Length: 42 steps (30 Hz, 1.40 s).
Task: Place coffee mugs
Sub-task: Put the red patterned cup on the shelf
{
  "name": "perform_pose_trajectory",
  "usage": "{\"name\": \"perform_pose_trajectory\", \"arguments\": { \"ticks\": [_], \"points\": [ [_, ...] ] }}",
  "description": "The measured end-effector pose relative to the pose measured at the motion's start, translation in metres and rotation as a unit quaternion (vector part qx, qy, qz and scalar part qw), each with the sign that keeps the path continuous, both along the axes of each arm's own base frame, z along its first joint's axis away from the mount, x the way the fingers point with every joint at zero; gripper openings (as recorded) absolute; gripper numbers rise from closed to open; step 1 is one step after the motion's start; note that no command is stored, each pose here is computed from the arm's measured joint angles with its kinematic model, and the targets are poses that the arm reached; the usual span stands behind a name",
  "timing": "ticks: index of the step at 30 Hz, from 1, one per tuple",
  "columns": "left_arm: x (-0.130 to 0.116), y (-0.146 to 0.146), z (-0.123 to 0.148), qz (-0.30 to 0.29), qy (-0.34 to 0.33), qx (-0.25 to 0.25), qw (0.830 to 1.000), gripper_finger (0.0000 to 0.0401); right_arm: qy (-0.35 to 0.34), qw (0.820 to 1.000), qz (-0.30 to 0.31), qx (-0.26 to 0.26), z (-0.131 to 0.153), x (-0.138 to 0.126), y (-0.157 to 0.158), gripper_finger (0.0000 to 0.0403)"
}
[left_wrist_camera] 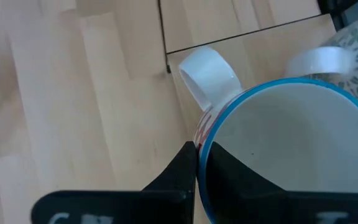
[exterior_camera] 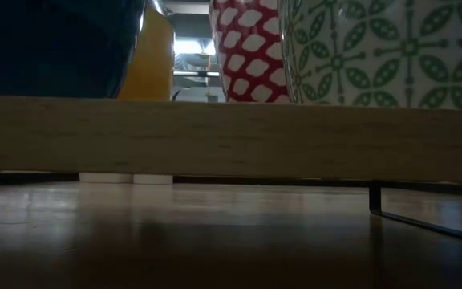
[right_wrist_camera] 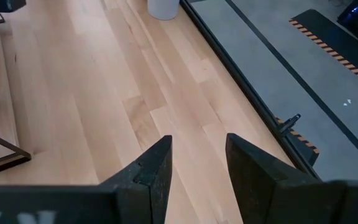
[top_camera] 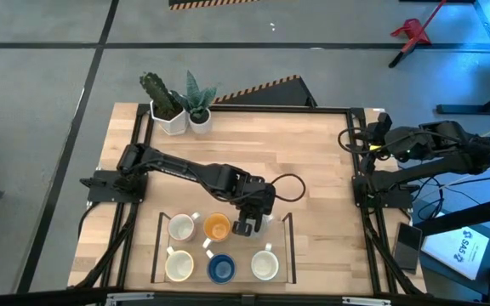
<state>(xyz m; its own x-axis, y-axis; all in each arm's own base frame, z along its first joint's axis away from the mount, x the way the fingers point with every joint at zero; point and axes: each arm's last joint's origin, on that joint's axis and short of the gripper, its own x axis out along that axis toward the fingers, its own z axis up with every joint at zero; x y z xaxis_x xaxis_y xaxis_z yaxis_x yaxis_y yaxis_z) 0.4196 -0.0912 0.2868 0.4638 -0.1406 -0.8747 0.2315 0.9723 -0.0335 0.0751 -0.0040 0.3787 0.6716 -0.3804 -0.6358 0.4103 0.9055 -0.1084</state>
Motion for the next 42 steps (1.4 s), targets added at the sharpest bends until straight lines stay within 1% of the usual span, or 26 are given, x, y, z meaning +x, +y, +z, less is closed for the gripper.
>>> {"name": "perform_pose_trajectory", "arguments": {
  "ticks": [5, 8, 12, 21, 28, 32, 42],
  "points": [
    [0.001, -0.002, -0.005, -0.013, 0.005, 0.009, 1.000, 0.0014, 0.000, 1.000, 0.000, 0.000, 0.000, 0.000, 0.000, 0.0137],
    [0.003, -0.003, -0.004, -0.020, -0.005, 0.006, 1.000, 0.0014, 0.000, 1.000, 0.000, 0.000, 0.000, 0.000, 0.000, 0.0137],
    [0.002, -0.002, -0.005, -0.020, -0.003, 0.024, 1.000, 0.0014, -0.001, 1.000, -0.003, 0.001, 0.000, 0.000, 0.000, 0.0137],
    [0.005, -0.001, -0.007, -0.045, -0.008, 0.017, 0.999, 0.0014, -0.002, 1.000, -0.004, 0.001, 0.000, 0.000, 0.000, 0.0137],
    [0.007, 0.001, -0.006, -0.051, -0.015, 0.024, 0.998, 0.0014, -0.002, 1.000, -0.004, 0.001, 0.000, 0.000, 0.000, 0.0137],
    [0.010, 0.001, -0.013, -0.061, -0.009, 0.017, 0.998, 0.0014, -0.002, 1.000, -0.004, 0.001, 0.000, 0.000, 0.000, 0.0137],
    [0.011, 0.005, -0.013, -0.069, -0.014, 0.028, 0.997, 0.0014, -0.002, 1.000, -0.004, 0.002, 0.000, 0.000, 0.000, 0.0137]
  ]
}}
